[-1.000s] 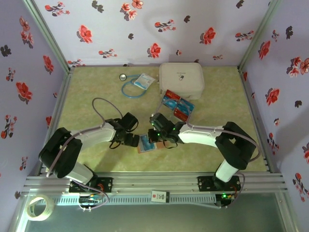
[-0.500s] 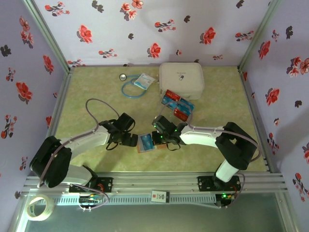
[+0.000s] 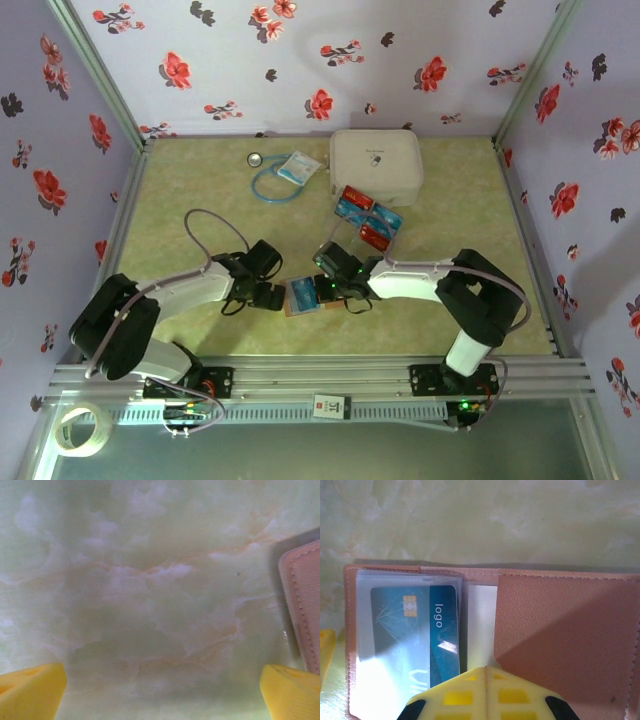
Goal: Put the credit cards into the card holder
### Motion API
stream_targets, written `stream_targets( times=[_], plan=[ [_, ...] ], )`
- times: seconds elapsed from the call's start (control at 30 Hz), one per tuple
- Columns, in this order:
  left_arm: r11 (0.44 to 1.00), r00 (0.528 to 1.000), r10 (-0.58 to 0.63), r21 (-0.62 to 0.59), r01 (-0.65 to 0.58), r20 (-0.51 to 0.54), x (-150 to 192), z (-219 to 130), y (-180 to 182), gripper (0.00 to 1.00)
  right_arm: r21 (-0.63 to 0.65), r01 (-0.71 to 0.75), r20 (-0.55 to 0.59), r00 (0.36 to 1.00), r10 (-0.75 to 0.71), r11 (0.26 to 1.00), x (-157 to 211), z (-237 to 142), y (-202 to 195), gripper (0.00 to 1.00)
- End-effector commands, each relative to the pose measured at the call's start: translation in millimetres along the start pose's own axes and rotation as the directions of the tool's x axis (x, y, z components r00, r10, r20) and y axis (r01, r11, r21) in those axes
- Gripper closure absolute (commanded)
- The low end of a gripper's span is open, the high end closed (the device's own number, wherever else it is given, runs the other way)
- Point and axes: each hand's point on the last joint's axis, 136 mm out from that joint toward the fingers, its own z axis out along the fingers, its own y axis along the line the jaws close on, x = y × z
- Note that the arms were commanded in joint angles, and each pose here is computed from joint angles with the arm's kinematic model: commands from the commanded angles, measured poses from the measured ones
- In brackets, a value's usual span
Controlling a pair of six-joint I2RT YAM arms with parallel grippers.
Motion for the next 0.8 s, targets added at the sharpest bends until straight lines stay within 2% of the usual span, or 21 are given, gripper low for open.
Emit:
stream_targets(
  times=[0.0, 0.77],
  plan=[
    [1.0, 1.0, -0.006, 0.005, 0.006, -0.003, -2.7, 2.6, -5.4, 0.0, -0.013, 0.006, -0.013, 1.0, -0.006, 1.0, 3.2, 4.2, 6.3, 1.0],
    [1.0, 1.0, 0.008, -0.001, -0.008, -0.023, -0.8, 15.1, -8.1, 0.0, -0.062, 0.041, -0.032, 0.999, -0.043, 0.997, 7.3, 14.3, 39.0, 1.0]
  ],
)
